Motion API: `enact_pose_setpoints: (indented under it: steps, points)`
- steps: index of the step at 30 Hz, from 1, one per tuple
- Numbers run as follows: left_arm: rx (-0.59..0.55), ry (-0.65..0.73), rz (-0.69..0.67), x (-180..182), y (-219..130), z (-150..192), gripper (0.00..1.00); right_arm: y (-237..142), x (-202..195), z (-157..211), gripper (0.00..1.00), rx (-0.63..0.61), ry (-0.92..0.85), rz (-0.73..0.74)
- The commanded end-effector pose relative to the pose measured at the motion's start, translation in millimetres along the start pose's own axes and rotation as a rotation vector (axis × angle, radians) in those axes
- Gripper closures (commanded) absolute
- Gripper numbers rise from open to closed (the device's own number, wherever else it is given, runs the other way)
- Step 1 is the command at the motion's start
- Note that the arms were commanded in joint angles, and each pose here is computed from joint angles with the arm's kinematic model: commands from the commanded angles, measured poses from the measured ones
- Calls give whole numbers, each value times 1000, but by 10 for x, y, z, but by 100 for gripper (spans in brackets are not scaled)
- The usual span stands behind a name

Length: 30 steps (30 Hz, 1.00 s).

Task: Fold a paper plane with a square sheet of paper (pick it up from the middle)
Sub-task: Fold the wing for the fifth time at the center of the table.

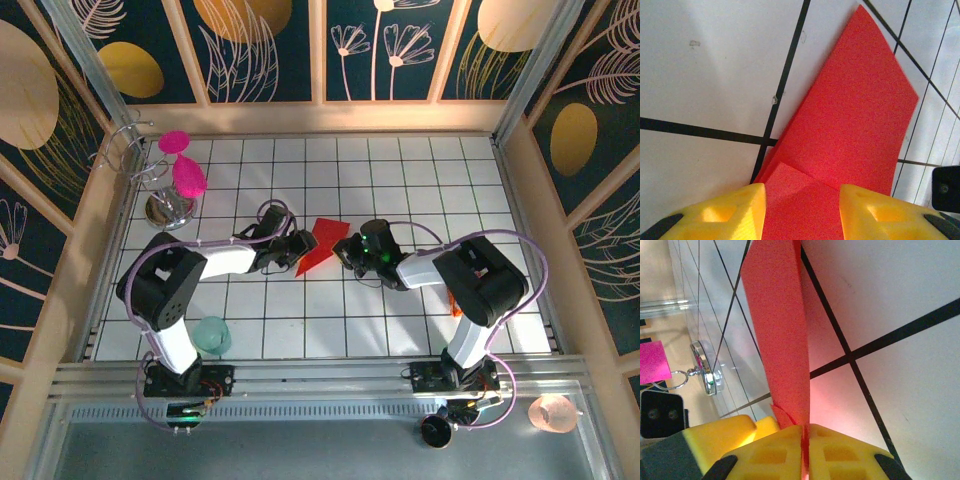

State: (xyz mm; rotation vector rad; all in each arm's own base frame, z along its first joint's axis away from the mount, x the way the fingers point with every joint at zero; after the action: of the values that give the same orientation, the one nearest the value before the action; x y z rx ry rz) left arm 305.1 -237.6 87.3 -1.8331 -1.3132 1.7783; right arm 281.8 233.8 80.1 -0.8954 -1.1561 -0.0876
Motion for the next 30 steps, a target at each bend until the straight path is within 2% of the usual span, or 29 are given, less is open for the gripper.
enact_pose_setpoints:
  steps: [1, 5, 12, 19, 24, 30]
  points:
    - [-24, 89, 5, -139, -100, -67, 55, -83, 194, -52, 92, -43, -34, -44]
    - [-46, 244, 12, -214, -156, -106, 52, -141, 256, -70, 97, -61, -52, -51]
    - [-174, 553, -7, -403, -462, -134, 43, -264, 322, -123, 100, -83, -32, -69]
    - [-216, 896, -49, -554, -378, 96, 40, -338, 351, -165, 100, -69, 13, -93]
    - [-253, 1055, -74, -504, -307, 162, 39, -352, 354, -180, 100, -59, 29, -95]
    - [-279, 1175, -11, -501, -246, 277, 39, -335, 351, -161, 100, -34, 39, -99]
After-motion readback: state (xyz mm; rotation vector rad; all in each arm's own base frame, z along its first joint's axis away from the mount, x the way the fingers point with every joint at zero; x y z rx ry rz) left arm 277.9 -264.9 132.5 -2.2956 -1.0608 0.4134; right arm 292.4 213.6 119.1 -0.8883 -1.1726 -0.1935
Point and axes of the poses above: each hand's point on the last joint's axis, 136 mm out from that joint toward the fingers, its own y axis out along the fingers, its own x axis along the line the jaws close on, z = x × y, the point moved 7 cm from there along -y, back along the fingers, and after that the axes turned 8 degrees about y, right-handed, at the moved point
